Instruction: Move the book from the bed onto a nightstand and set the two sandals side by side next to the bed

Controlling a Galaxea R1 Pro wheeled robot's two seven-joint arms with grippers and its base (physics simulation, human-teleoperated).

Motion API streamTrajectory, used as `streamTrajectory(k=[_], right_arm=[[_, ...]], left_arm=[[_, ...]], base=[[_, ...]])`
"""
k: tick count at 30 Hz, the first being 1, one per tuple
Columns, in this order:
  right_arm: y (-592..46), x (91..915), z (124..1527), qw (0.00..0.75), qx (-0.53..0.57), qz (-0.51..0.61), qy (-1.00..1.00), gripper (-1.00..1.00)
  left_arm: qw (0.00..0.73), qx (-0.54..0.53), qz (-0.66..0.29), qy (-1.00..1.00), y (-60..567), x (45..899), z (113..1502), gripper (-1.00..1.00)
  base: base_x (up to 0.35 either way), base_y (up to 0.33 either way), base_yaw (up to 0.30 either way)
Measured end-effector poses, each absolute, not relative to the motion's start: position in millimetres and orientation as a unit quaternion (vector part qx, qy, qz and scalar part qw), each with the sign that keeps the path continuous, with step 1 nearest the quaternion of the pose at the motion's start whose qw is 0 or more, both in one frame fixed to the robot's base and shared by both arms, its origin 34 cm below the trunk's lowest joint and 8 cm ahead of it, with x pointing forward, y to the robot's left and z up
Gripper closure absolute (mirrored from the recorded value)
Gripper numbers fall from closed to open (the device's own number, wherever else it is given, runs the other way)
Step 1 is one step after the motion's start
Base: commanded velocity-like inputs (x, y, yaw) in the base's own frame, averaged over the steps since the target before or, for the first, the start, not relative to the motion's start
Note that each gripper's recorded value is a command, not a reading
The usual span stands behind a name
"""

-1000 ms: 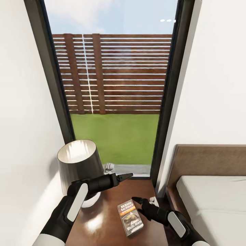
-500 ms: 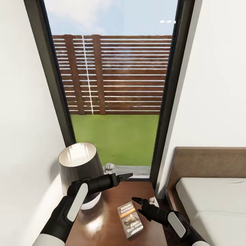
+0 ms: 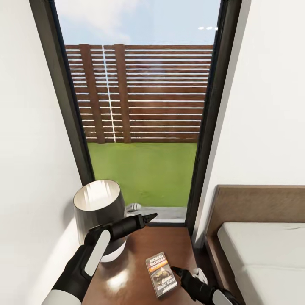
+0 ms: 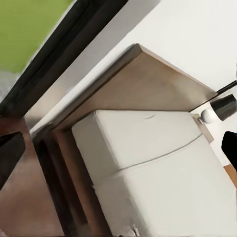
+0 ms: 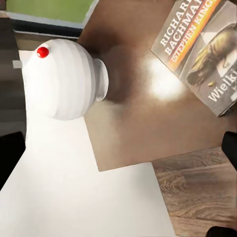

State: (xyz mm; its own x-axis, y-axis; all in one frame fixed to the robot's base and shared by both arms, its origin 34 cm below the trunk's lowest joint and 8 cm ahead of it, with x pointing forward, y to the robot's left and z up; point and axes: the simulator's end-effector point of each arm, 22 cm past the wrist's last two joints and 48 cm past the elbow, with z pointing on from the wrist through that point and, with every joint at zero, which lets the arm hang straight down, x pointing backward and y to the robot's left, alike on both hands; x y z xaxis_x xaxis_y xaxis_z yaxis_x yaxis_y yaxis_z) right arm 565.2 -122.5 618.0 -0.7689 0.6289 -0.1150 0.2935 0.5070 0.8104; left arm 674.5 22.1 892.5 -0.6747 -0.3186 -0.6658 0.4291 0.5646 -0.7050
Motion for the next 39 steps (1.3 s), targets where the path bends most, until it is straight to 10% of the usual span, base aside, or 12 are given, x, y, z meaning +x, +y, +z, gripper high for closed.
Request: streamTrajectory(k=[39], right_arm=[[-200,462,584,0.175,0.226,0.218,0.933,-1.0]], left_arm=[[0.327,-0.143,-0.154,0.921,221,580,642,-1.0]], base=[[0.0,0.0,0.0]])
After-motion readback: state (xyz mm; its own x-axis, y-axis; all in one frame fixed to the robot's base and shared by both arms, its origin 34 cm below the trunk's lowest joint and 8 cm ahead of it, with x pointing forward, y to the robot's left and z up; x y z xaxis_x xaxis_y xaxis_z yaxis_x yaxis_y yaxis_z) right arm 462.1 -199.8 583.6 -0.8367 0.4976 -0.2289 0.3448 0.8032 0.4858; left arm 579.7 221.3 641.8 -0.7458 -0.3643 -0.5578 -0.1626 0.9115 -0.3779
